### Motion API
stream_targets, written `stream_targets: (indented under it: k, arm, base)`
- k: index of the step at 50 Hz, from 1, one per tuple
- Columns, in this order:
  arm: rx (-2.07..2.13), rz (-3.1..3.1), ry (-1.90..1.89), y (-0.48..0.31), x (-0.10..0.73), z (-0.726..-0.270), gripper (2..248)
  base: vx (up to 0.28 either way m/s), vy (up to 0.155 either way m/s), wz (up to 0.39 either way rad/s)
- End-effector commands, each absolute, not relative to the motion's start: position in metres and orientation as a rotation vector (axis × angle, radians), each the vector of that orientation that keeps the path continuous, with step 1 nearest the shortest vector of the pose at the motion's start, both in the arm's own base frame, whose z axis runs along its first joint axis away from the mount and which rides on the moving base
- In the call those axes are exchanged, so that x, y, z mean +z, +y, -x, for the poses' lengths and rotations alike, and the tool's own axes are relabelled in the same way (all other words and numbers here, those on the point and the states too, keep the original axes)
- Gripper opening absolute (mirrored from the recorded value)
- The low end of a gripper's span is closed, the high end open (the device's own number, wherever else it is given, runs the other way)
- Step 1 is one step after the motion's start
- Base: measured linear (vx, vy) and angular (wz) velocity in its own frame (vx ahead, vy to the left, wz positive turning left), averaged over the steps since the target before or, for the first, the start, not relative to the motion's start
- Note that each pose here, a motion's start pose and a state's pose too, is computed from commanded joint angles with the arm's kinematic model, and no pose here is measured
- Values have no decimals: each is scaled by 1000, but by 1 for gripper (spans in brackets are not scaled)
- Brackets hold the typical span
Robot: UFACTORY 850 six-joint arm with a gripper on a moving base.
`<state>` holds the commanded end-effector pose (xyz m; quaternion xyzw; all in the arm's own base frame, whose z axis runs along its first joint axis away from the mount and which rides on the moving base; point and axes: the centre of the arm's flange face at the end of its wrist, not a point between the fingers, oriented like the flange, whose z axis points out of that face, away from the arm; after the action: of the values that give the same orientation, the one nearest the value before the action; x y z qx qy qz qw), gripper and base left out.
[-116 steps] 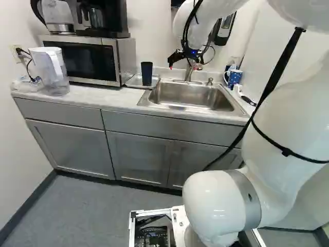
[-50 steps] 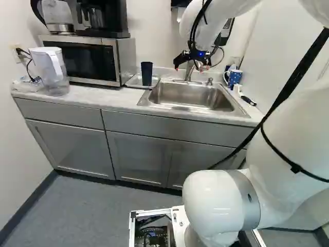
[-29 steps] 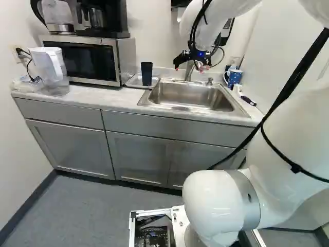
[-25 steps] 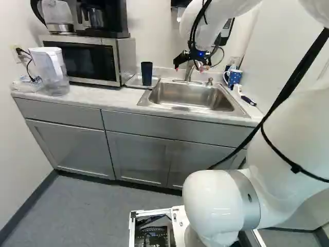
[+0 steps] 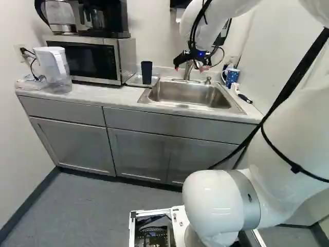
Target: Rinse the cup and place it in the tray
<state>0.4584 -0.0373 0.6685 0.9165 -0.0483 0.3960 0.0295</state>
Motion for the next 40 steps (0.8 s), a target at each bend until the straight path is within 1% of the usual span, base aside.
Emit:
stream_targets:
  k: [40]
  arm:
    - [1221,-2826,-149,-37,668,-458,247]
  base:
    - [-95,0,1]
